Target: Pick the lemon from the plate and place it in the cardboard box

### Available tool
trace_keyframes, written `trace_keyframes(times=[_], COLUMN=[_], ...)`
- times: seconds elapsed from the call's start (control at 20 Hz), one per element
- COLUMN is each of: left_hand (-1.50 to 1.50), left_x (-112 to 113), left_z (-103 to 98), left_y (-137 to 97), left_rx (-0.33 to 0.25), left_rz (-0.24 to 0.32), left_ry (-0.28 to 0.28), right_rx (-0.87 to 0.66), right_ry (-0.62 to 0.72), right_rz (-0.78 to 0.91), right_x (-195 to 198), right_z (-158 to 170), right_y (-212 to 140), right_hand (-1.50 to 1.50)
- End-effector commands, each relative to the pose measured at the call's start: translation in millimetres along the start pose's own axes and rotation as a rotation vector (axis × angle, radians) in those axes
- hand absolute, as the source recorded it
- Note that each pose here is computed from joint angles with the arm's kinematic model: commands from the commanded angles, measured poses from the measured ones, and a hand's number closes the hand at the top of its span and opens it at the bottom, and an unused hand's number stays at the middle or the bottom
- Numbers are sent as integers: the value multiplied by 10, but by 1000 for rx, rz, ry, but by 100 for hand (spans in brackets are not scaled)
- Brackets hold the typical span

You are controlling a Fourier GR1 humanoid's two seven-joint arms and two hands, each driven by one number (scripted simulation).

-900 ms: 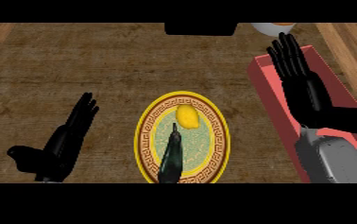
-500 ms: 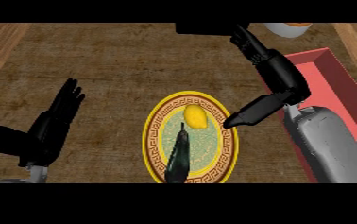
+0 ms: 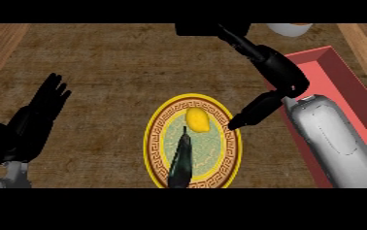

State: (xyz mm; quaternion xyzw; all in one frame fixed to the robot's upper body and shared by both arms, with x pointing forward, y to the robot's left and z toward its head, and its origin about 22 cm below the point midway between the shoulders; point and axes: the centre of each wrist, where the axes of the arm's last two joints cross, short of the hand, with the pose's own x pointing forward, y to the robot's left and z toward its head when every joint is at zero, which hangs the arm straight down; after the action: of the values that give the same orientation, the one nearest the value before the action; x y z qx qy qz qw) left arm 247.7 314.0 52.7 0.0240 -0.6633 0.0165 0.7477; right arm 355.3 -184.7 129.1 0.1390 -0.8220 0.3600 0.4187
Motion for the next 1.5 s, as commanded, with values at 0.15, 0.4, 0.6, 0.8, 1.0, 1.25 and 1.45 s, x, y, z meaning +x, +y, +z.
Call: trace_keyframes(times=[0.15,0.4,0.6,0.8,1.0,1.25,1.45], left_hand=[0,0,0,0,0,0,0], left_x=[-136,4,7,-77,-11,-7,8], left_z=[33,-11,9,-108,-77,50,-14], left_y=[37,97,67,-69,44,1,17], left_rx=[18,13,-13,10,7,24,18], left_rz=[11,-1,1,13,-8,13,-5], left_ry=[36,12,2,16,18,-8,15], right_rx=[362,530,642,713,764,771,795], right_ry=[187,329,436,520,633,683,705], right_rz=[458,691,732,748,698,705,743], right_x=[539,713,829,759,646,639,618], right_z=[-271,-597,-813,-892,-1059,-885,-958], right_y=[-196,88,562,695,815,718,871], right_hand=[-150,-150,-150,-150,-150,-150,-150])
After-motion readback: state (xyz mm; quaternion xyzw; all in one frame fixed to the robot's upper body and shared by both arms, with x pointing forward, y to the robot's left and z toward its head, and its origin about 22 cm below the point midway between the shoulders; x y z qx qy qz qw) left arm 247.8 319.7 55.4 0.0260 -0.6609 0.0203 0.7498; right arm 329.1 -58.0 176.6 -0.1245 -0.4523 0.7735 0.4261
